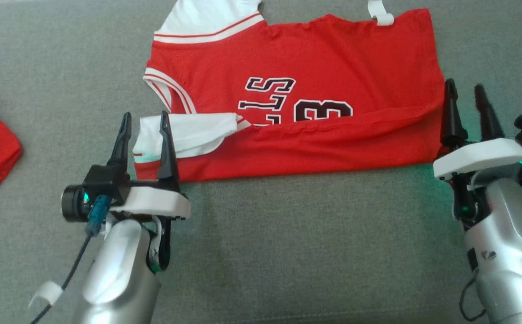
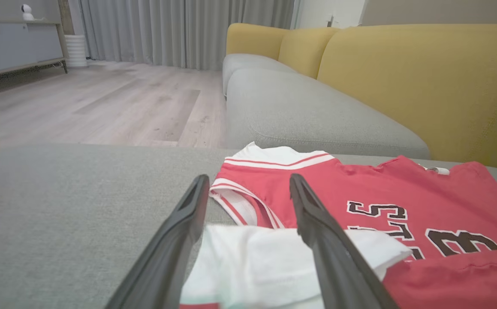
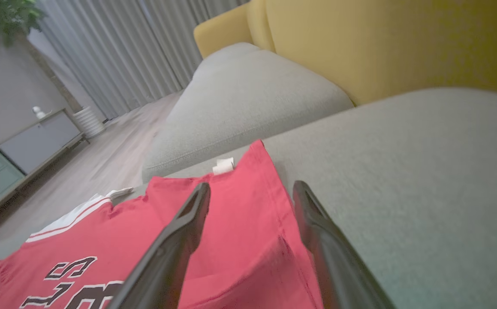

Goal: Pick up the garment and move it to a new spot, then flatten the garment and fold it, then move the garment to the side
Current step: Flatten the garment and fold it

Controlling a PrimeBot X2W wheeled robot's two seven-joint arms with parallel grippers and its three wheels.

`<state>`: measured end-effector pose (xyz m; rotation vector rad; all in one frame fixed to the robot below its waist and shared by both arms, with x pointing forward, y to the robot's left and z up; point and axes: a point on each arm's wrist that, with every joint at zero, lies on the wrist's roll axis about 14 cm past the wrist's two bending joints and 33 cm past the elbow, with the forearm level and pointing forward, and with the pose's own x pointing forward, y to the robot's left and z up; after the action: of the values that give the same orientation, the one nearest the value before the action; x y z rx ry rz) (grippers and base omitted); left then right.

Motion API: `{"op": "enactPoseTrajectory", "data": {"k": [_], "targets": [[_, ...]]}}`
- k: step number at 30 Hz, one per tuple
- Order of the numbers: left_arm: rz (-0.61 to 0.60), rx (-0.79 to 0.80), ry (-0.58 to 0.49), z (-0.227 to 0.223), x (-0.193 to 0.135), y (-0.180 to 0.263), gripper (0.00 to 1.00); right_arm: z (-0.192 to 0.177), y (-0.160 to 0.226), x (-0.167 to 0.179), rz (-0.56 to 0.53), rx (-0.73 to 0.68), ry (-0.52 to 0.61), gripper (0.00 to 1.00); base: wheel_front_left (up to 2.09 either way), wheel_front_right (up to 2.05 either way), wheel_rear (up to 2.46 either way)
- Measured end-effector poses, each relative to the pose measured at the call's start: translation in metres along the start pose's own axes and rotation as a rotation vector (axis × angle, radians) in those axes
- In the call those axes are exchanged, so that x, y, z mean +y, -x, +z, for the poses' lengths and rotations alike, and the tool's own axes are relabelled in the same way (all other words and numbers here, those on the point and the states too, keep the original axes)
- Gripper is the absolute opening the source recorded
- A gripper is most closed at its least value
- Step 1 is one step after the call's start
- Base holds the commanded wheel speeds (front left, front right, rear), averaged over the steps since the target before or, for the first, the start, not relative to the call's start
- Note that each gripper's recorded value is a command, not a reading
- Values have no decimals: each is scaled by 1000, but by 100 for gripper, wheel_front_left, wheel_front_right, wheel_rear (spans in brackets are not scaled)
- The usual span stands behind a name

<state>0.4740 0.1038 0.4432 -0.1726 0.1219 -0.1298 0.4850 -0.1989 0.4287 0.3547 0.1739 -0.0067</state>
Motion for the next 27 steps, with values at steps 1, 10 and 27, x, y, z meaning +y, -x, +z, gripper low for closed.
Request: {"op": "enactPoseTrajectory", "data": {"k": [1,10,27], "targets": [[6,-14,-15,4,1,1,100,7,0,2,13,-19,48,100,0,0,0],[54,64,-100,-26,13,59,100,-11,51,7,31,0,251,100,0,0,0],[105,105,-83,-41,19,133,100,-34,122,-8,-44,42,196,100,0,0,0]]}}
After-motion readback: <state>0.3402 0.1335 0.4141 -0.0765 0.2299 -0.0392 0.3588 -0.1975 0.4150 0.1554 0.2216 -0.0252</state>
